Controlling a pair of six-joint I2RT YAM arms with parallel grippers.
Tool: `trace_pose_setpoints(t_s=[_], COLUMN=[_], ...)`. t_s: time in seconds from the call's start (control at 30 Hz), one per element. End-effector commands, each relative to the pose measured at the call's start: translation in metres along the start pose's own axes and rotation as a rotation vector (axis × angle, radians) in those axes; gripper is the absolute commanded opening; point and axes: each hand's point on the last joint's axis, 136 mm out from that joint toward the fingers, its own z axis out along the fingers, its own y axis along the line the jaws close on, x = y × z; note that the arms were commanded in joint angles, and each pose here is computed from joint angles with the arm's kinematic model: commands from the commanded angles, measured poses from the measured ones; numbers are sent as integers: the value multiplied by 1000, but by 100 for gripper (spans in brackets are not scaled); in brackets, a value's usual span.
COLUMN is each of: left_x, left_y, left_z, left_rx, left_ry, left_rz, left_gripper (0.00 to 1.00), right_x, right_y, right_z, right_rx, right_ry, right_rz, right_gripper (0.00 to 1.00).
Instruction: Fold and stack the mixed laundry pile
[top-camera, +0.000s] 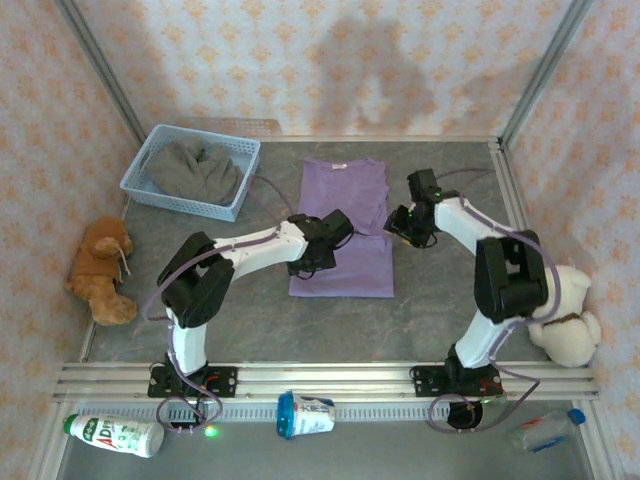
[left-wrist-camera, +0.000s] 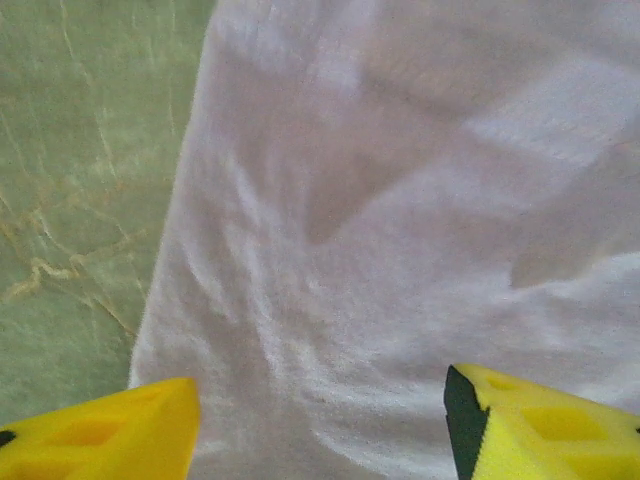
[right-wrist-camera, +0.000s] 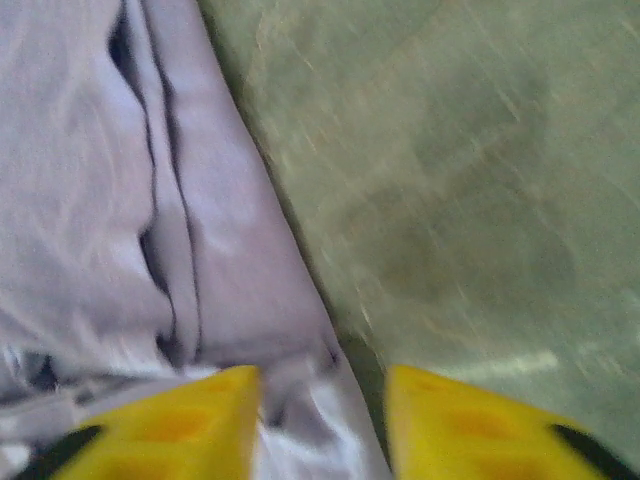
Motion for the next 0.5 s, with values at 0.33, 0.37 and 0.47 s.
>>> trace_pose_setpoints(t_s=[0.33,0.37,0.47], left_x=[16,21,35], left_y=[40,41,45], left_z=[-23,-21,-13], left_rx=[140,155,172], left_ry=[82,93,108], left_rz=[-180,-201,-240], left_gripper=[63,61,58], right_x=[116,120,131], right_y=[-31,-33,-41], right_z=[-30,-29,-26], right_rx=[39,35,33], right_ry=[60,55,44], right_rz=[141,154,213], right_gripper=[59,58,56])
